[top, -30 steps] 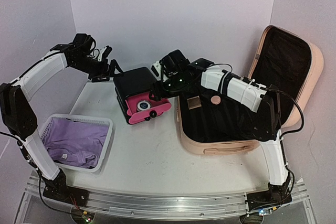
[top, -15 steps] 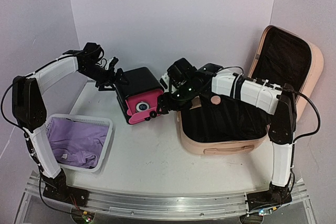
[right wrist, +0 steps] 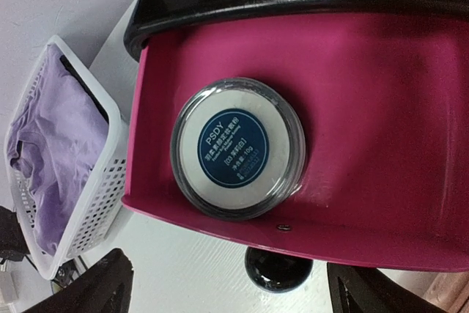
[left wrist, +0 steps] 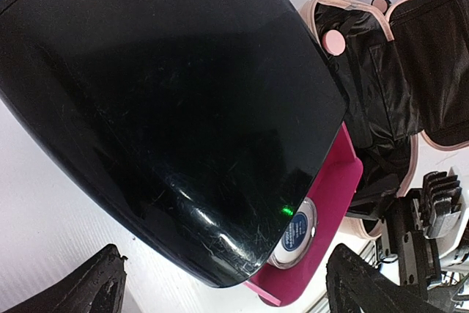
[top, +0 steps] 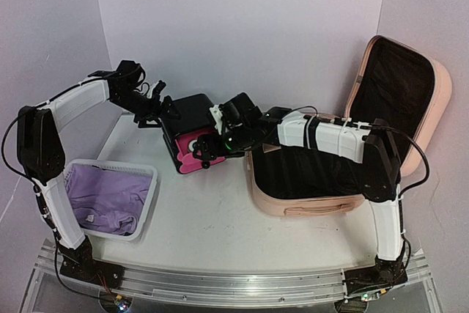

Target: Open, take out, and arrange the luggage

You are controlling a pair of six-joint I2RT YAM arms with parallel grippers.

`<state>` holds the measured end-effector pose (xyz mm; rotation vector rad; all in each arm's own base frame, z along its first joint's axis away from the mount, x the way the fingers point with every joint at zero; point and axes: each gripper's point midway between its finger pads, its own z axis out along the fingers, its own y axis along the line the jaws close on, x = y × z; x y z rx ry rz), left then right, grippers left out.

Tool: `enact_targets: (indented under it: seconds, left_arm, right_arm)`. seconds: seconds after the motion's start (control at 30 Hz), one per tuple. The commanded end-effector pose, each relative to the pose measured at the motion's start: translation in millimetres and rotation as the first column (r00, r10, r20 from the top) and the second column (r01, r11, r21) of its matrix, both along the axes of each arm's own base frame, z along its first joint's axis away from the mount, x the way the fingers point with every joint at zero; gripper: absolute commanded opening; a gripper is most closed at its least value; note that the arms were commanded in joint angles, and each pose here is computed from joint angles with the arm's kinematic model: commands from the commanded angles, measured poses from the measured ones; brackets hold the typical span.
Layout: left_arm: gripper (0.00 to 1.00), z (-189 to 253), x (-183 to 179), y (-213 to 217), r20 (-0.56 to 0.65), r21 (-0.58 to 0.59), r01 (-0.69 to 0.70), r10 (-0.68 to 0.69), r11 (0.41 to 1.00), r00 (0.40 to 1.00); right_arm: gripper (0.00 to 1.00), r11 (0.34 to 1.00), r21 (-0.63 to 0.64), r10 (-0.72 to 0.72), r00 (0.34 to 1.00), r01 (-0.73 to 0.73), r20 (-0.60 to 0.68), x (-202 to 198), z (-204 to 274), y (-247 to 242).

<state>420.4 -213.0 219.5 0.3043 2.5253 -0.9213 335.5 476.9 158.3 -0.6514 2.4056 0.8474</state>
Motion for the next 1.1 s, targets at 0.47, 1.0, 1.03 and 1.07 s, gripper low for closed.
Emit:
enact_targets:
  seconds: [0.47,1.0,1.03,1.07]
  left_arm:
    - [0.96,34,-2,0,0.085,-0.043,0.007,-0.004,0.999,0.996]
    - [0.96,47,-4,6,0.131,-0.024,-0.009,0.012,1.000,0.991]
    - [0.96,46,-3,7,0.129,-0.023,-0.012,0.014,1.000,0.992]
    - [0.96,44,-2,7,0.125,-0.024,-0.013,0.016,1.000,0.992]
  right_arm:
    - [0.98,0.982,0.188,-0.062,0.949,0.003,0.310,74,42,62]
    - [0.98,0.982,0.108,-0.174,0.958,0.153,0.227,56,37,11]
    - [0.98,0.983,0.082,-0.176,0.960,0.162,0.218,53,29,5]
    - [0.98,0.985,0.066,-0.169,0.963,0.158,0.210,50,23,2]
